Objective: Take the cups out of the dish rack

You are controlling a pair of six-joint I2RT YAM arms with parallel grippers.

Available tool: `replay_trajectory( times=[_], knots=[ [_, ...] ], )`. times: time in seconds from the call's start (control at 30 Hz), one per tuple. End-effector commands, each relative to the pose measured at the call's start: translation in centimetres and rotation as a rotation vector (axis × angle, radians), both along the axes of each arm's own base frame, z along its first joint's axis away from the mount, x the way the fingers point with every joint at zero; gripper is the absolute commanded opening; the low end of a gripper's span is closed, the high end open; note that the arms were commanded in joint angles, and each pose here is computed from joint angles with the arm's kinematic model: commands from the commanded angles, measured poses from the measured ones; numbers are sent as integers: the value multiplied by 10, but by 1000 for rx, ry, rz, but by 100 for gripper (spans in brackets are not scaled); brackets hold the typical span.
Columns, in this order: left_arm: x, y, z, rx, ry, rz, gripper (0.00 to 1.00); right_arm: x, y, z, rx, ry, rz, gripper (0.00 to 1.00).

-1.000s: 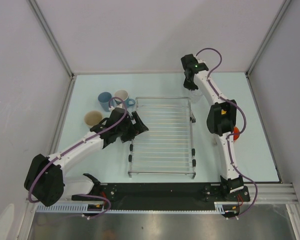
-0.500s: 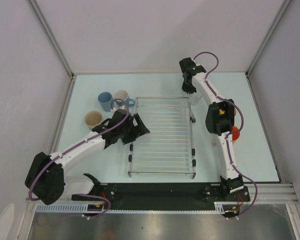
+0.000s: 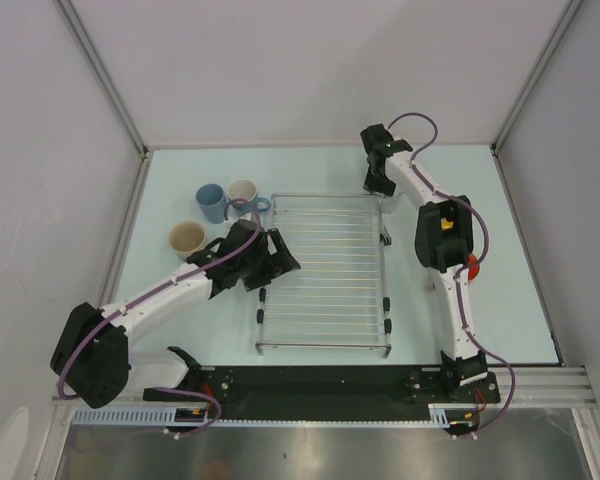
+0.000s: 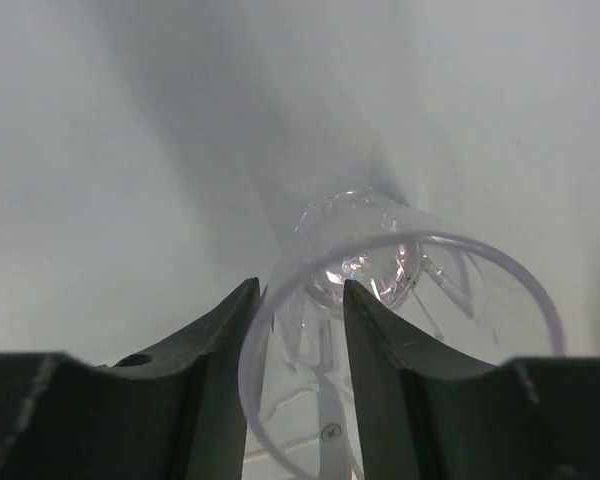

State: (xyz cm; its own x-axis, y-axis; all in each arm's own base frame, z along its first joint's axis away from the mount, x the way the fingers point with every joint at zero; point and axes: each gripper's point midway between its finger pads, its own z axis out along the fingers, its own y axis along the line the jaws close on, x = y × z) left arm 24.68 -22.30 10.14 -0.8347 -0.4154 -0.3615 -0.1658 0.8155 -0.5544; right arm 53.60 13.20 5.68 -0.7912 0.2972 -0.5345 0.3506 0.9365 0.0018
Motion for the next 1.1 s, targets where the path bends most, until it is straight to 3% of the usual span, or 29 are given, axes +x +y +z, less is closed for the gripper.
replay_trajectory(
  times=[0.0, 0.2, 0.37, 0.43, 0.47, 0.5, 0.57, 0.7, 0.87, 1.07],
  knots=[
    [9, 2, 21, 14, -107, -12, 96, 19, 5, 126, 60, -302, 4, 50],
    [10, 8, 35, 28, -165, -15, 97, 9, 9, 229, 72, -501, 27, 74],
    [9, 10, 47, 48, -228, -50, 97, -38, 8, 283, 49, -591, 25, 78],
    [7, 13, 50, 89, -261, -72, 97, -81, 20, 300, 43, -667, 82, 79],
    [7, 21, 51, 134, -280, -56, 97, -100, 21, 263, -10, -618, 108, 83],
    [5, 20, 56, 163, -304, -64, 97, -125, 18, 299, 37, -748, 110, 86],
    [-2, 29, 53, 266, -302, -82, 97, -159, 31, 291, 14, -787, 161, 94],
    [-9, 35, 65, 472, -383, -82, 97, -217, 27, 233, 19, -710, 194, 98],
    [-23, 30, 65, 514, -413, -111, 97, -279, 47, 206, 86, -708, 263, 100],
    [-23, 33, 80, 497, -468, -91, 99, -316, 52, 169, 80, -682, 292, 100]
  ],
)
